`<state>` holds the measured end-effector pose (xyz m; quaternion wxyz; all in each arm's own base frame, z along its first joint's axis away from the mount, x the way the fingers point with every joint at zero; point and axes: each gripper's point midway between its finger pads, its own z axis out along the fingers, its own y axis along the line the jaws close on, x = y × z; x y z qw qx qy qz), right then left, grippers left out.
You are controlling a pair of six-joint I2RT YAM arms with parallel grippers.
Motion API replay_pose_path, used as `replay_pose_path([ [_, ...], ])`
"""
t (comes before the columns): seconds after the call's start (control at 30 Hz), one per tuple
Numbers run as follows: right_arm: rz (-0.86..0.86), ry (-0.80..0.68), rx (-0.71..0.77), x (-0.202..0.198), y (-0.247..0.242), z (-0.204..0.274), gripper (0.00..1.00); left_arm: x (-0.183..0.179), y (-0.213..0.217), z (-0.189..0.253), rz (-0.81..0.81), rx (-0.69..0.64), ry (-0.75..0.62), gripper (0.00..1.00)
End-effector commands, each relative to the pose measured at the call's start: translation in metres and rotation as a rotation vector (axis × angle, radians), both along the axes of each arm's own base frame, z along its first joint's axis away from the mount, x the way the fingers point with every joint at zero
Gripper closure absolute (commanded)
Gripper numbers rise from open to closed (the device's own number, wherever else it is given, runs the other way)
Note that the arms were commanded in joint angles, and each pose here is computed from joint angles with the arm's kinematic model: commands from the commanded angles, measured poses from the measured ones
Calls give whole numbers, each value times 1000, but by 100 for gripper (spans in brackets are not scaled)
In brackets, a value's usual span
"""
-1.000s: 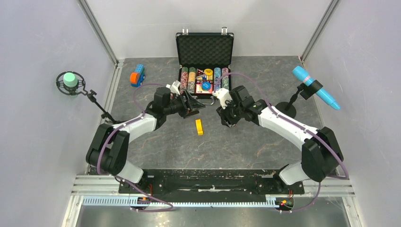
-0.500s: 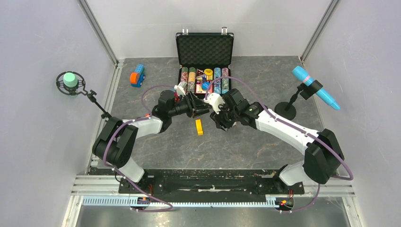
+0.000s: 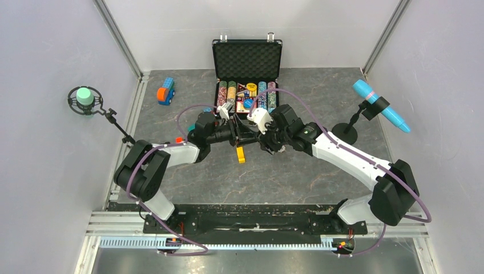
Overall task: Pack up texas hold em set
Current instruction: Pick up the poker chip from the center of the board.
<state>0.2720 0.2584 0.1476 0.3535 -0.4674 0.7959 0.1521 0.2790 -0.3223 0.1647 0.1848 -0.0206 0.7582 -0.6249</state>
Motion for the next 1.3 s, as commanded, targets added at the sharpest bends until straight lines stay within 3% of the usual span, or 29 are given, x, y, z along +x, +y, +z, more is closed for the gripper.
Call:
replay_pose_path([
  [0.0,-14,-105,69,14,7,40,90,-6,-6,11,-44,-39,-27,48],
  [0.73,-26,-137,84,19,7,48,89,-18,-15,7,-97,-34,-21,56],
  [1.27,-30,-129,93,21,11,42,89,-20,-22,11,-110,-51,-21,69],
])
